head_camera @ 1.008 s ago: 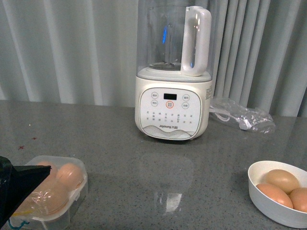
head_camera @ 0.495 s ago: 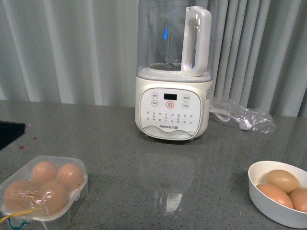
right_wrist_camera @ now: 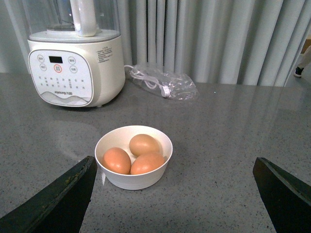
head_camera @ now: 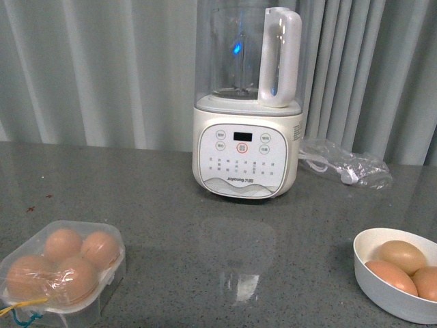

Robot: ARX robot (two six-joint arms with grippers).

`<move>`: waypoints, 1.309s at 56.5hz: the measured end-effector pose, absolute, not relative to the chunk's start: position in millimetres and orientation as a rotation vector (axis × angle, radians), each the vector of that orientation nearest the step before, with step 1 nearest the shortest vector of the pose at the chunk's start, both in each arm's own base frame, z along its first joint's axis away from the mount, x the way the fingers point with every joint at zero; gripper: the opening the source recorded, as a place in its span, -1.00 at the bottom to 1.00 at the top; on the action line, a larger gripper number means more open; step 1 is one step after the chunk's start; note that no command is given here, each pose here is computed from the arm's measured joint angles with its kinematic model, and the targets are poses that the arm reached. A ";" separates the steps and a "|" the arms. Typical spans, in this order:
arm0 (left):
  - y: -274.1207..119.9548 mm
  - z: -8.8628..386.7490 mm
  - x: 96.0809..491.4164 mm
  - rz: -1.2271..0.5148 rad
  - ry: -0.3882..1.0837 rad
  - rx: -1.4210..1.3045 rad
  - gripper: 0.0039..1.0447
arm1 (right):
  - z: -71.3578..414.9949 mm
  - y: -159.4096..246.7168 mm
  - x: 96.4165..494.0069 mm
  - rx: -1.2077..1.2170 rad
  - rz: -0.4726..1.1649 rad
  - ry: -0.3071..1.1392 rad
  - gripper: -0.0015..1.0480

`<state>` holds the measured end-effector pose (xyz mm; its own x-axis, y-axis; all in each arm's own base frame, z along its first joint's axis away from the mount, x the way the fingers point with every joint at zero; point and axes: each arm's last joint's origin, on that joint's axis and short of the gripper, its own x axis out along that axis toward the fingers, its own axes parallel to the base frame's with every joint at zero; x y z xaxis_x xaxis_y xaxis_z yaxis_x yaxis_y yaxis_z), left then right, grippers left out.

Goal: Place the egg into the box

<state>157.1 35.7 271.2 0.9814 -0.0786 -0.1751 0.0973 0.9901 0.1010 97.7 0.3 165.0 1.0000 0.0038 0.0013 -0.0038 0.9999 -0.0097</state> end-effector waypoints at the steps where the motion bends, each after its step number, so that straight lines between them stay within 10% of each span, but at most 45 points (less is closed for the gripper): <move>1: 37.5 272.4 151.7 -0.082 0.171 0.113 0.87 | 165.0 0.3 97.7 -0.010 0.004 -0.001 0.86; 14: 49.6 271.7 118.0 -0.015 0.172 0.118 0.86 | 165.0 0.3 97.7 -0.010 0.004 -0.001 0.86; 43: 15.9 204.8 109.1 0.011 0.008 0.004 -0.95 | 165.0 0.3 97.7 -0.010 0.004 -0.001 0.86; 74: 0.1 180.3 97.7 0.001 0.004 -0.002 -0.94 | 165.0 0.3 97.7 -0.010 0.004 -0.001 0.86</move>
<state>97.7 0.1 180.3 1.0000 0.0008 -0.0044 -0.0008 1.0000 -0.0017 97.7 0.3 165.0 1.0000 0.0038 0.0013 -0.0038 0.9999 -0.0097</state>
